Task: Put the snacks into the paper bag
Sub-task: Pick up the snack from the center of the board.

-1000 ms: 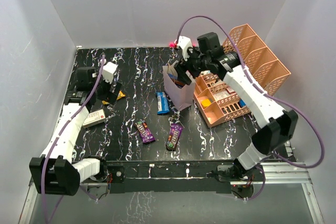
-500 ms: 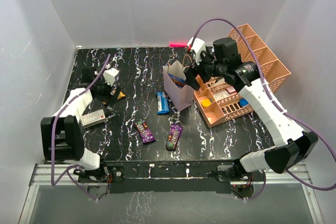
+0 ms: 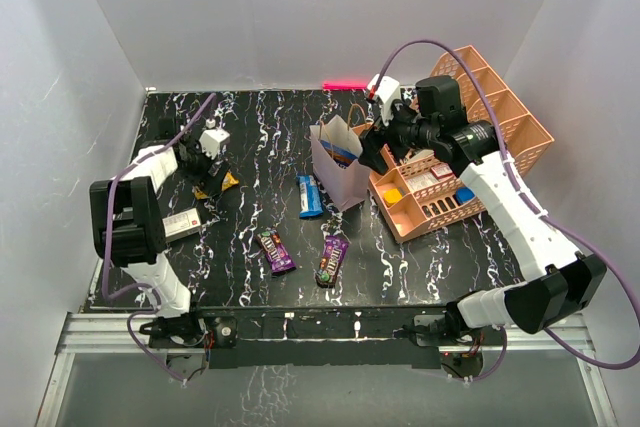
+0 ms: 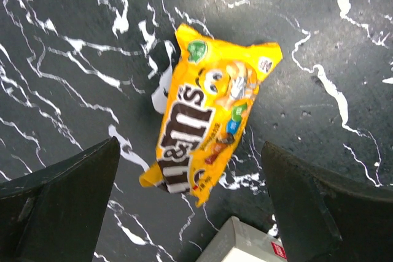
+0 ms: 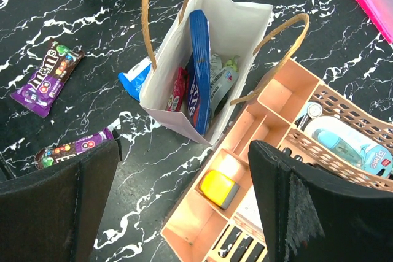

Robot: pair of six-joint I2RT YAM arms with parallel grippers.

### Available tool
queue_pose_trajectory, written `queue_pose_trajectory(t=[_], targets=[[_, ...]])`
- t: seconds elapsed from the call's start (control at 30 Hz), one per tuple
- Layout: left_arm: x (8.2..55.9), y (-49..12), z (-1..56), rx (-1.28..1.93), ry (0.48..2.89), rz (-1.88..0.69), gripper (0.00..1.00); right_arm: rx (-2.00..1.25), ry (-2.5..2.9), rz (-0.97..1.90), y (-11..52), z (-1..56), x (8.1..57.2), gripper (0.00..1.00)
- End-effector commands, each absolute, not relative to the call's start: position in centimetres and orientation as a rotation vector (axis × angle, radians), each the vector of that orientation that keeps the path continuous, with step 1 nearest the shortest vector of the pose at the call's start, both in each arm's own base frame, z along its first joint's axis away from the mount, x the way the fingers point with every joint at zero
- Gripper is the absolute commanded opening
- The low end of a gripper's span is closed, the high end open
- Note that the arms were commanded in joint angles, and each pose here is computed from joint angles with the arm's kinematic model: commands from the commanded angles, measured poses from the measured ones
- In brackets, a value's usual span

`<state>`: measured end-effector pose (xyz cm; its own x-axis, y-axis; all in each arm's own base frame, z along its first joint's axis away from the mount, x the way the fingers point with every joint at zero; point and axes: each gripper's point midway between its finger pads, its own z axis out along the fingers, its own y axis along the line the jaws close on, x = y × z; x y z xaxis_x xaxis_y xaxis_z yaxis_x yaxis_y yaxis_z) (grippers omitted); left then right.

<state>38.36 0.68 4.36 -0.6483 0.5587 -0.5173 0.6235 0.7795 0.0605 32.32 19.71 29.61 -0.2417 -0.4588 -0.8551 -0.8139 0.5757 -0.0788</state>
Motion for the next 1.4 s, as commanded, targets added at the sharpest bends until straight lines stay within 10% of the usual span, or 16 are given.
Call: queue_pose_trajectory(t=[0.0,0.57,1.37], targets=[[39.4,-0.4,5.2,0.977,2.402,-0.265,0.97,-1.010,1.792,0.498,19.9,32.0,32.2,0.91],[38.4,0.2,2.2,1.097,2.491,-0.316,0.84,-1.012,1.811,0.526,20.1,31.5,32.5,0.91],[35.7,-1.1,3.1,1.002,2.433,-0.326,0.42,-1.021,1.806,0.558,20.2,30.7,32.0,0.91]])
